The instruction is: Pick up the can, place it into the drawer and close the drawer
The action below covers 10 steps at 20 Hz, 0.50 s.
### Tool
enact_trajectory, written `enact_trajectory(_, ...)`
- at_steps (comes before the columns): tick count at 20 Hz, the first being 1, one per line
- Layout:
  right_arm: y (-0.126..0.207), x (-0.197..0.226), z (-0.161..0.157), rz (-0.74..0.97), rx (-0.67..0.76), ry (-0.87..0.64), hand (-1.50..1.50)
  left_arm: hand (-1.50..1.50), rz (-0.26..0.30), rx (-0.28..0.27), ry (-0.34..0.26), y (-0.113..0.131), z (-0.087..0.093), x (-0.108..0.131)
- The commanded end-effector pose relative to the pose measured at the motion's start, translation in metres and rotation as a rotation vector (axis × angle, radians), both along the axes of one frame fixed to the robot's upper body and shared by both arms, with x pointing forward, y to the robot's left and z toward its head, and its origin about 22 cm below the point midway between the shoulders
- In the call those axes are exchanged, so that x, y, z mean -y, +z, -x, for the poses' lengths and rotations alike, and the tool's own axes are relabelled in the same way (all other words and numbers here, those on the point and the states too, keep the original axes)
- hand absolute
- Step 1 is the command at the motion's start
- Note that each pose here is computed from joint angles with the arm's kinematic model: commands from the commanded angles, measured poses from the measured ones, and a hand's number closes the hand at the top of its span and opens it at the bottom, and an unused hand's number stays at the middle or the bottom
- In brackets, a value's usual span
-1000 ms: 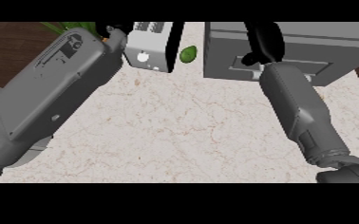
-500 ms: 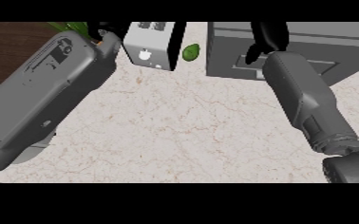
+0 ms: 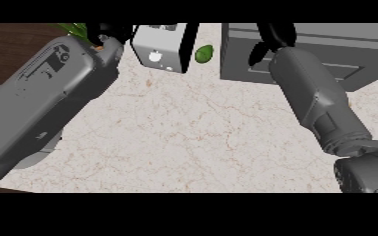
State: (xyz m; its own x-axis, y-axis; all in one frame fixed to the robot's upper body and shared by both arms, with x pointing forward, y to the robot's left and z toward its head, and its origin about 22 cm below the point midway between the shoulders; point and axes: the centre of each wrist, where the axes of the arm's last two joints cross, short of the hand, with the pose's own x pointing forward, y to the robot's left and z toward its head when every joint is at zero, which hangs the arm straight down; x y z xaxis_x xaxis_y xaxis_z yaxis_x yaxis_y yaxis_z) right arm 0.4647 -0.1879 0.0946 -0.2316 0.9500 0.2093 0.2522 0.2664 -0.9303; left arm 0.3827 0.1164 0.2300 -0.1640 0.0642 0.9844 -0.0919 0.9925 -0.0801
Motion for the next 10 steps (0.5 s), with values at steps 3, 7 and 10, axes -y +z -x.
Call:
enact_trajectory(3, 0.031, -0.014, -0.009, -0.421, 0.011, 0.047, -1.50, -1.50, 0.003, 0.002, -0.001, 0.000, 0.003, -0.010)
enact_trajectory(7, 0.030, 0.000, -0.009, -0.542, 0.011, 0.078, -1.50, -1.50, -0.002, -0.004, 0.006, 0.002, 0.003, -0.012)
enact_trajectory(10, 0.032, -0.001, -0.010, -0.580, 0.003, 0.087, -1.50, -1.50, -0.003, -0.018, 0.004, -0.005, 0.006, -0.017)
